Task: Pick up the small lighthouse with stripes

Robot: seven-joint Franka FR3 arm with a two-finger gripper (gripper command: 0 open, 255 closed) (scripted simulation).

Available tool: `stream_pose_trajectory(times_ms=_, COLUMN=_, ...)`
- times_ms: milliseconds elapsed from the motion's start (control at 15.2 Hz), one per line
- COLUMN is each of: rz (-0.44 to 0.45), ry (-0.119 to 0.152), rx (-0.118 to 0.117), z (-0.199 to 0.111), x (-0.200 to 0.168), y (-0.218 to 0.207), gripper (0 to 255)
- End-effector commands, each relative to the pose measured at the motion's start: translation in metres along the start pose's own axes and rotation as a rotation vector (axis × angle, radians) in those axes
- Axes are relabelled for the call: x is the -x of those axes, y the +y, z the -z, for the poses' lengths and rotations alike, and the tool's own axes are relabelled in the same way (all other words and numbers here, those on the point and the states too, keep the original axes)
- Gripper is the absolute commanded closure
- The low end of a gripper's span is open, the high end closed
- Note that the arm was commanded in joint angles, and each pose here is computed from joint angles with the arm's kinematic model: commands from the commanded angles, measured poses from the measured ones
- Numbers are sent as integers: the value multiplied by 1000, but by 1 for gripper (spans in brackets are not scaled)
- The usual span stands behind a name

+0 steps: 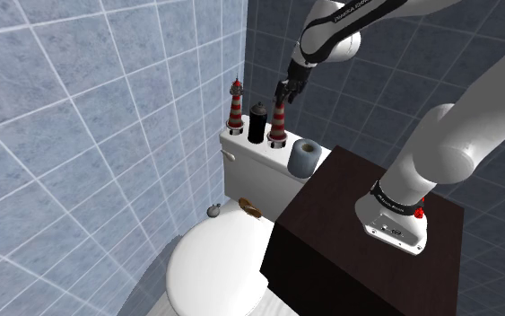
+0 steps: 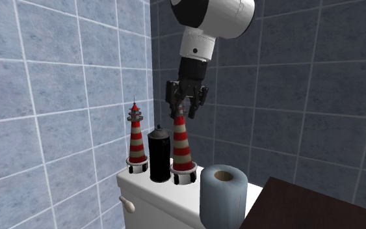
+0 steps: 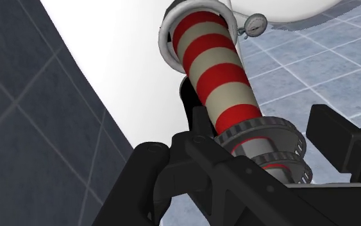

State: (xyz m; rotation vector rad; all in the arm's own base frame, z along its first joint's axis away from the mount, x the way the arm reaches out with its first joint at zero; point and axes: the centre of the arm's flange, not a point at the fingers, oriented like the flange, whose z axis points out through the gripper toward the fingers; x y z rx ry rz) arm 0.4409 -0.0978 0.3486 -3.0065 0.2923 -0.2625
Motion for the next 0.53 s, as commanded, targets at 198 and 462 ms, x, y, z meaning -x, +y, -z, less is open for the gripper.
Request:
stream_pose_trajectory(times_ms=198, rz=0, ry=0, rx=0, z=26, x=-4, y=-3, gripper=255)
stream_pose_trajectory(times_ms=462, rz=0, ry=0, rx=0, z=37, x=-6, y=-4, gripper=255)
